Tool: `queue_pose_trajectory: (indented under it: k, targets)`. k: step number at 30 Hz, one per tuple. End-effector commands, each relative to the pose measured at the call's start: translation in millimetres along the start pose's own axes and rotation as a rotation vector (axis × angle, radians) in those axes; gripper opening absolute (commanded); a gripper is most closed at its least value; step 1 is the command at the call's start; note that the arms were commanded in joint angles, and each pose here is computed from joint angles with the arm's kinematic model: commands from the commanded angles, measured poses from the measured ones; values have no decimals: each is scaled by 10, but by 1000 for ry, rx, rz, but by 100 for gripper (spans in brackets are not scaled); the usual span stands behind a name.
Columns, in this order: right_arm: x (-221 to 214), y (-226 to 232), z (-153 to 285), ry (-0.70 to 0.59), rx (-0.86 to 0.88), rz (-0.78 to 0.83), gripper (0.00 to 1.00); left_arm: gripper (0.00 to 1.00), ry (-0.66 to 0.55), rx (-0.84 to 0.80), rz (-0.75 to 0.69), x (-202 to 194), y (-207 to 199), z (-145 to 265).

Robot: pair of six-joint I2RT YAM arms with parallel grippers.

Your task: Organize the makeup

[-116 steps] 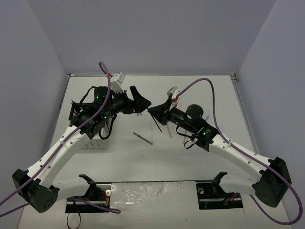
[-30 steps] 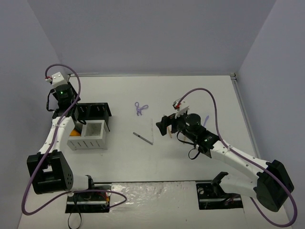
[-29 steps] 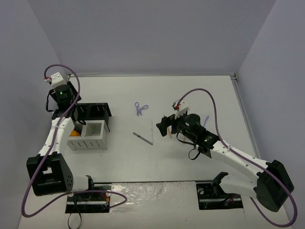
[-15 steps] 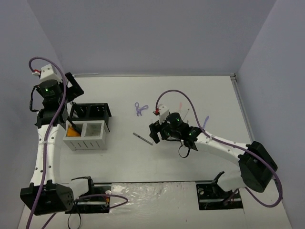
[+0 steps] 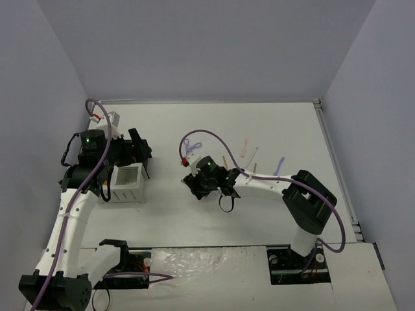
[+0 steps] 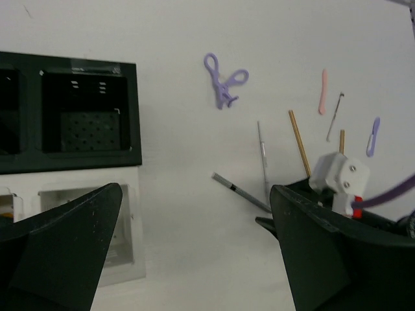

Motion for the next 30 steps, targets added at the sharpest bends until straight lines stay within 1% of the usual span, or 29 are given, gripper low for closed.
queue_pose_trajectory:
  k: [1, 5, 10, 11, 13, 15, 17, 19, 23, 25, 30]
  targets:
    - [166, -47, -77, -18, -54, 26, 47, 97, -56, -53, 28, 108, -136, 84]
    - [19, -47, -192, 36, -75, 37, 42, 97, -44, -75, 44, 63, -172, 40]
    - [-131, -49, -270, 87, -118, 57, 29, 97, -28, -93, 58, 22, -211, 5]
    - [-148, -40, -277, 92, -119, 60, 24, 97, -26, -93, 60, 14, -213, 0]
    - [-173, -27, -285, 97, -120, 63, 11, 97, -23, -93, 68, -3, -213, -8]
    - [-144, -7, -258, 88, -119, 67, 2, 97, -18, -94, 77, -17, -215, -16]
    - [-94, 11, -219, 70, -115, 66, 0, 97, -10, -102, 87, -34, -236, -24]
    - [71, 39, -120, 7, -105, 56, 0, 97, -3, -111, 96, -45, -262, -28]
    - [443, 170, 157, -173, -48, 21, 0, 97, 20, -148, 123, -71, -342, -72]
    - [720, 213, 426, -333, -27, -12, 0, 97, 35, -165, 131, -106, -404, -96]
    - [1163, 290, 1016, -605, -18, -60, 0, 97, 37, -205, 146, -124, -592, -153]
Point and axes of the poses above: each gripper's point midway between its finger pads, its own z axis back along the fingers, its own y axis along the line the jaws close on, x = y × z, the point moved 2 cm from there along z, back along the fingers, and after that the axes turned 2 degrees about z, right-handed, at the moved point
